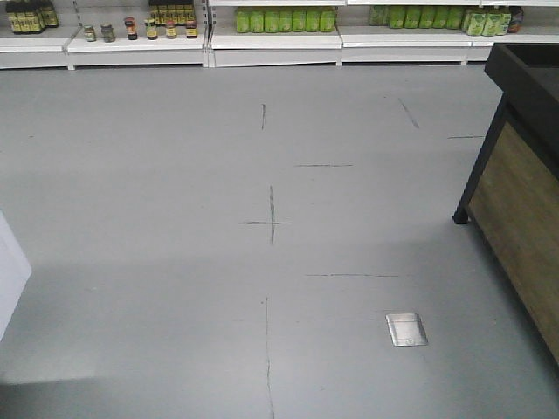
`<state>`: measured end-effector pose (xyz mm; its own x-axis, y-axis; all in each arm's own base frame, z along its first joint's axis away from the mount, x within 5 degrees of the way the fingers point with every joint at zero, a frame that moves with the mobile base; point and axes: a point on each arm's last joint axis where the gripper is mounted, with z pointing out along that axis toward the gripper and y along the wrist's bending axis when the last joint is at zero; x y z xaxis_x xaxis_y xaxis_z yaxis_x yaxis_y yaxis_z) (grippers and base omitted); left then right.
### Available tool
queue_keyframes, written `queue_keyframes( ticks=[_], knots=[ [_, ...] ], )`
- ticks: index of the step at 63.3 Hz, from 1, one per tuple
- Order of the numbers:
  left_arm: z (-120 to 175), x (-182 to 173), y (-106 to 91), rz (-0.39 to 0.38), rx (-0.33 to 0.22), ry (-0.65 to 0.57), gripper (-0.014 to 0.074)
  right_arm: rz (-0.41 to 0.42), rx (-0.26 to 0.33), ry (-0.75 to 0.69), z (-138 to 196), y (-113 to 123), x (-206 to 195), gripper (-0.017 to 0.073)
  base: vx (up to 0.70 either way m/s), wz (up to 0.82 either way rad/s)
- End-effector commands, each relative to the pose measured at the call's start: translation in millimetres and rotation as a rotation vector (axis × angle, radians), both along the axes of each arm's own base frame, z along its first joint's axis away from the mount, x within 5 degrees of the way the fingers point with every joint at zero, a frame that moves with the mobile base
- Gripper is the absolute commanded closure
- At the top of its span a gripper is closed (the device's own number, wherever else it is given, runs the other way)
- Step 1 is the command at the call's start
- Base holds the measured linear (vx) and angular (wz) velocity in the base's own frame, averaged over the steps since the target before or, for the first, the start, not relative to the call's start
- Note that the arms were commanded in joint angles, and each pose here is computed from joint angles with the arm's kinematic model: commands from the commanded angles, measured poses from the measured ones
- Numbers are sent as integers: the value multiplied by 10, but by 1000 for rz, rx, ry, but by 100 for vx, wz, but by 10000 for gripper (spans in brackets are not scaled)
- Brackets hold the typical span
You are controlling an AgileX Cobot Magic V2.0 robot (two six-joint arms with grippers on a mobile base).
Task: Pick three apples into basket with both arms
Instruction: 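Drive the base forward along the aisle toward the produce tables, then turn the base toward the table holding the light-blue basket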
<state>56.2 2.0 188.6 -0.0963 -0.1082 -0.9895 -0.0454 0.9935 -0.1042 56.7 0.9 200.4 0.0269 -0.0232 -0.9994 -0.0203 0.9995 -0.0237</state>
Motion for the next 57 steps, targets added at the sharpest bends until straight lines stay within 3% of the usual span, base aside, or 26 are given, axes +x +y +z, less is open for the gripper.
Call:
queue_keyframes(
  ticks=[1,29,57],
  knots=[
    [64,-6,1,3,-9,-83,600,7,-13,-77,30,8,-9,566,24,-15],
    [64,-6,1,3,-9,-83,600,7,-13,-77,30,8,-9,566,25,-24],
    [64,-6,1,3,-9,-83,600,6,-13,-76,28,8,-9,566,24,-44]
  ],
)
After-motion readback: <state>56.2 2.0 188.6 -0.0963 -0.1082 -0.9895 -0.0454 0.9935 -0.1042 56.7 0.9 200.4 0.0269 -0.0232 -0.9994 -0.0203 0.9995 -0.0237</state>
